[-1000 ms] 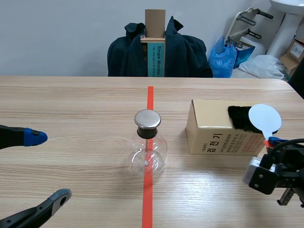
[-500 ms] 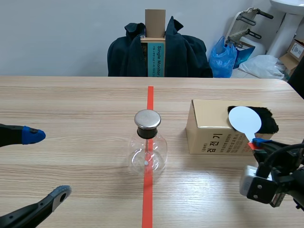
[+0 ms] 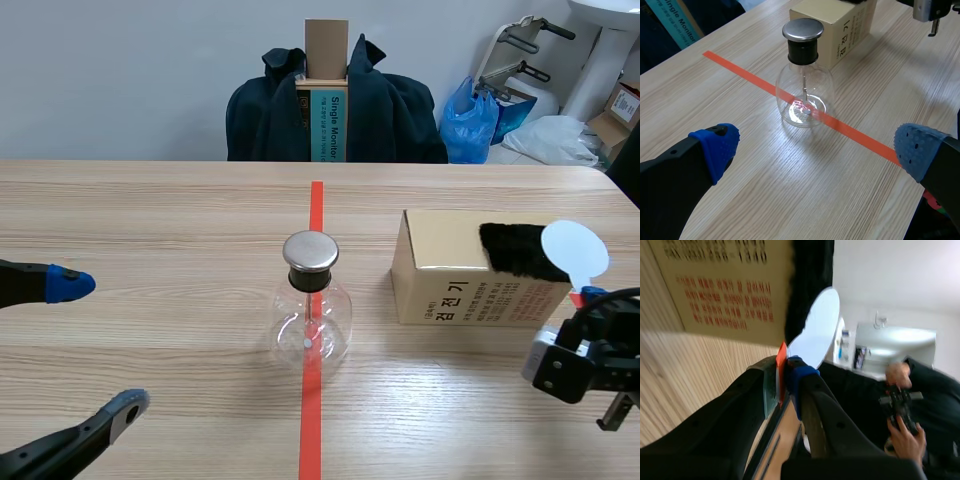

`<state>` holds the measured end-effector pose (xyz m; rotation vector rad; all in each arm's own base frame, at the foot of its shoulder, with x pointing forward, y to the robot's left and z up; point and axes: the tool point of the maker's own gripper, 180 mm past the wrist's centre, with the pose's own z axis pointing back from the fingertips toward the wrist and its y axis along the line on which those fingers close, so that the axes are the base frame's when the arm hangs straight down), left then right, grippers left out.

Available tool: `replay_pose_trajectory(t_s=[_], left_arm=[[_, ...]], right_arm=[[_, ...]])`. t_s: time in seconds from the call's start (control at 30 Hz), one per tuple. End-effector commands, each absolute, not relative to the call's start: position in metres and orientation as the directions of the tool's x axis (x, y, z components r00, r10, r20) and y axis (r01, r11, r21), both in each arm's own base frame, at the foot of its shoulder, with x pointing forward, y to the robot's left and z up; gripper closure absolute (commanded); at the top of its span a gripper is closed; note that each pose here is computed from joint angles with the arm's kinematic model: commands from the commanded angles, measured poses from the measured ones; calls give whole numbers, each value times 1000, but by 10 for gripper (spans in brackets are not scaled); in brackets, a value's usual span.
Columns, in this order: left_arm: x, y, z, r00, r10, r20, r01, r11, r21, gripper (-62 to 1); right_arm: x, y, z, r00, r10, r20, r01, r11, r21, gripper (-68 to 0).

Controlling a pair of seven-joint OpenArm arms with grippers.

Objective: Do the electroscope experiment.
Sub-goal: 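Rub the plate on the fur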

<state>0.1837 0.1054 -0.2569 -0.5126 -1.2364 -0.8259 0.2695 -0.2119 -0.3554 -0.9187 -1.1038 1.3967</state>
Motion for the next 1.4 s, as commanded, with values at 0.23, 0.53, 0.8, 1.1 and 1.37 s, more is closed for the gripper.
replay_pose_trajectory(t_s=[0.23,0.53,0.8,1.1,1.37], left_arm=[[184,101,-251,93,-238,967,782,619,77,-623],[184,102,-252,95,-241,966,782,619,77,-623],[184,102,-252,95,-241,966,782,619,77,-623],[184,102,-252,97,-243,965,781,619,77,-623],[185,102,-254,108,-224,969,765,641,63,-623]], right_arm=[[273,-220,-354,-88,996,24,-276,-2,-961,-8],[274,-209,-351,-145,989,28,-265,-12,-964,-8],[278,-199,-335,-208,977,38,-223,-9,-975,-8],[285,-217,-281,-150,988,43,-80,31,-996,-8],[282,-225,-229,-129,989,70,58,78,-995,-9]])
